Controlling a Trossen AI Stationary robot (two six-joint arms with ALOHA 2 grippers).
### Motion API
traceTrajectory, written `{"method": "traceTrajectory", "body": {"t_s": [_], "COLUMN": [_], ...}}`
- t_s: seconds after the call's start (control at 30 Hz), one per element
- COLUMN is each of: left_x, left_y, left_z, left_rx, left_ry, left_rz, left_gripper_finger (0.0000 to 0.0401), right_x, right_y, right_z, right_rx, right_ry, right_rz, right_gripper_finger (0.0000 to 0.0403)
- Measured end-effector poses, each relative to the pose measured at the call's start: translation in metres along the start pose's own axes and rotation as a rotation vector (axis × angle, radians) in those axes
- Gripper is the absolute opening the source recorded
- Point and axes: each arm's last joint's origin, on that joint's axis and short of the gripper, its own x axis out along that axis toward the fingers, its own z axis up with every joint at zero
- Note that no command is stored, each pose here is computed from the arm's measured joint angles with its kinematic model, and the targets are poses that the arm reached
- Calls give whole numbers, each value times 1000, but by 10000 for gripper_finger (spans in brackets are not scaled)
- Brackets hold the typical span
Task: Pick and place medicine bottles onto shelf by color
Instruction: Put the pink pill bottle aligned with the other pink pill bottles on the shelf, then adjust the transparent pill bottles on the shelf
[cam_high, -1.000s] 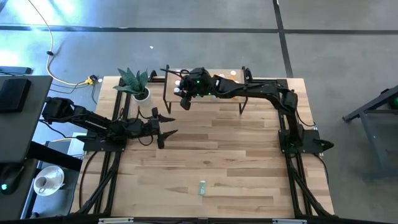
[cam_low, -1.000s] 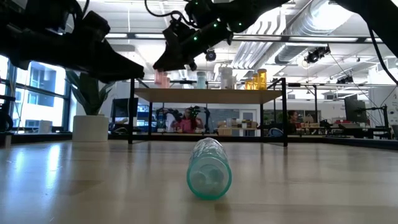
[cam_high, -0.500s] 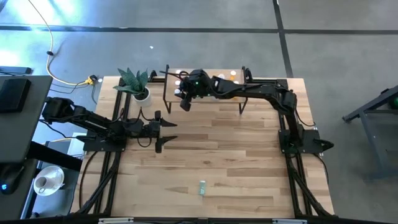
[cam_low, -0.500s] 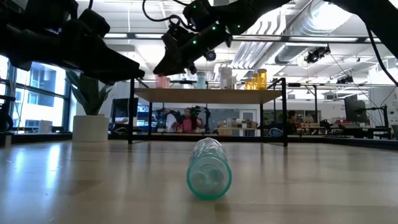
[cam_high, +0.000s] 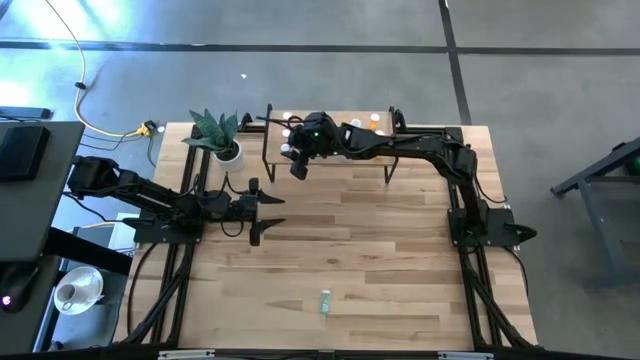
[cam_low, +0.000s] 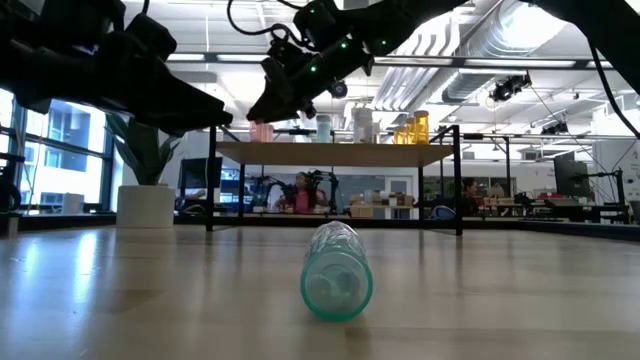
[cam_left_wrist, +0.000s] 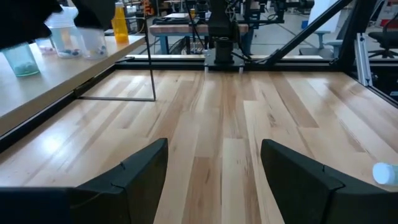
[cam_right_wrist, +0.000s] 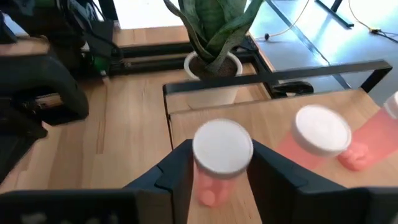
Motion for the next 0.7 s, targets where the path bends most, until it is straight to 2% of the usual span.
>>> {"method": "traceTrajectory", "body": {"t_s": [0.27,0.5,0.7], "left_x": [0,0,0], "left_y": [0,0,0], "left_z": [0,0,-1], "left_rx": [0,0,3], "left_ry": [0,1,13], "left_rz": [0,0,0], "left_gripper_finger": [246,246,246], "right_x": [1,-14,-39], "right_y": [4,3,0], "right_z": [0,13,30], "right_rx": [-38,-35,-31], "right_ry": [-1,-34,-70], "right_rz": [-18,-23,-34], "right_gripper_finger": [171,173,174]}}
